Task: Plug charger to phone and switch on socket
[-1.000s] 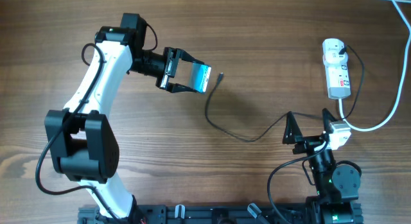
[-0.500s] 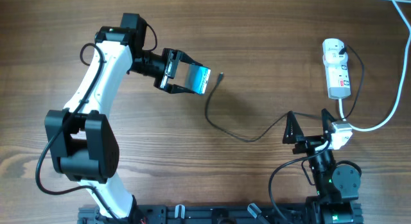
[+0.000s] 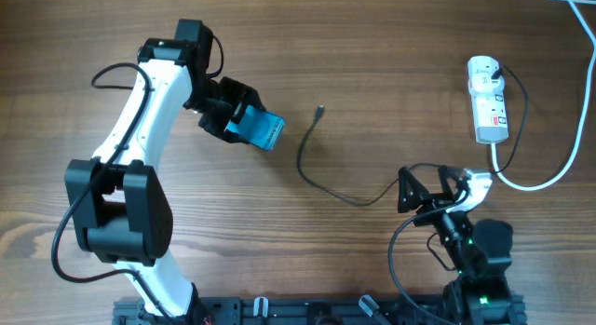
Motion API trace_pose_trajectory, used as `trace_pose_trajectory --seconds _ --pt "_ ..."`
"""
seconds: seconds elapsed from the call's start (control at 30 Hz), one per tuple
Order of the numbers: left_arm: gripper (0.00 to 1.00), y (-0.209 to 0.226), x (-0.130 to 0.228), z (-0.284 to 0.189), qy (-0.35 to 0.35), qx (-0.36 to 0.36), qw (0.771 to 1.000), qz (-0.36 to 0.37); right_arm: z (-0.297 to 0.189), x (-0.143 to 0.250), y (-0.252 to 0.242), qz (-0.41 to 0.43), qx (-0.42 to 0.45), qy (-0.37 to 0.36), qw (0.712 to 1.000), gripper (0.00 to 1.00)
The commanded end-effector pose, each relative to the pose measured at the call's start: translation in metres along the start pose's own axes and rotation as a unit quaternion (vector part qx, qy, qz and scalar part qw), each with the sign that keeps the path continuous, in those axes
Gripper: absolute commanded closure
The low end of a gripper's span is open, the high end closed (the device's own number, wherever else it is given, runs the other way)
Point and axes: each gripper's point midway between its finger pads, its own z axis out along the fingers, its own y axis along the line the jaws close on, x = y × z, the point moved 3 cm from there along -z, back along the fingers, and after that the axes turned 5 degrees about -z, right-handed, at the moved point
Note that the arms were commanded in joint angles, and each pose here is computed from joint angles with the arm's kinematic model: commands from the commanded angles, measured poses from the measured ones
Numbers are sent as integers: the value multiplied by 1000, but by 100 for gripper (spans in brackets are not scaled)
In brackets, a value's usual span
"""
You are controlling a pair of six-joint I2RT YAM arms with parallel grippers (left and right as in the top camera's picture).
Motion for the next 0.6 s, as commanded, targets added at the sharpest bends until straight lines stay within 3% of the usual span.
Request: trace_pose_trajectory --seconds 0.0,0.2,0.43,0.5,0.57 --pt "96 8 -19 -11 -96 -23 995 3 1 1 18 18 -58 27 998 0" --pt "96 5 -15 -5 -136 -38 990 30 9 -22 35 37 -88 57 994 0" --pt "96 0 -12 -2 -138 -28 990 29 40 -46 72 72 -200 163 964 0" --pt "96 0 -12 -2 -138 -26 990 9 54 -52 78 132 -226 181 948 0" --pt "96 0 -11 -2 -138 -25 990 -13 73 -53 70 269 -191 193 924 0"
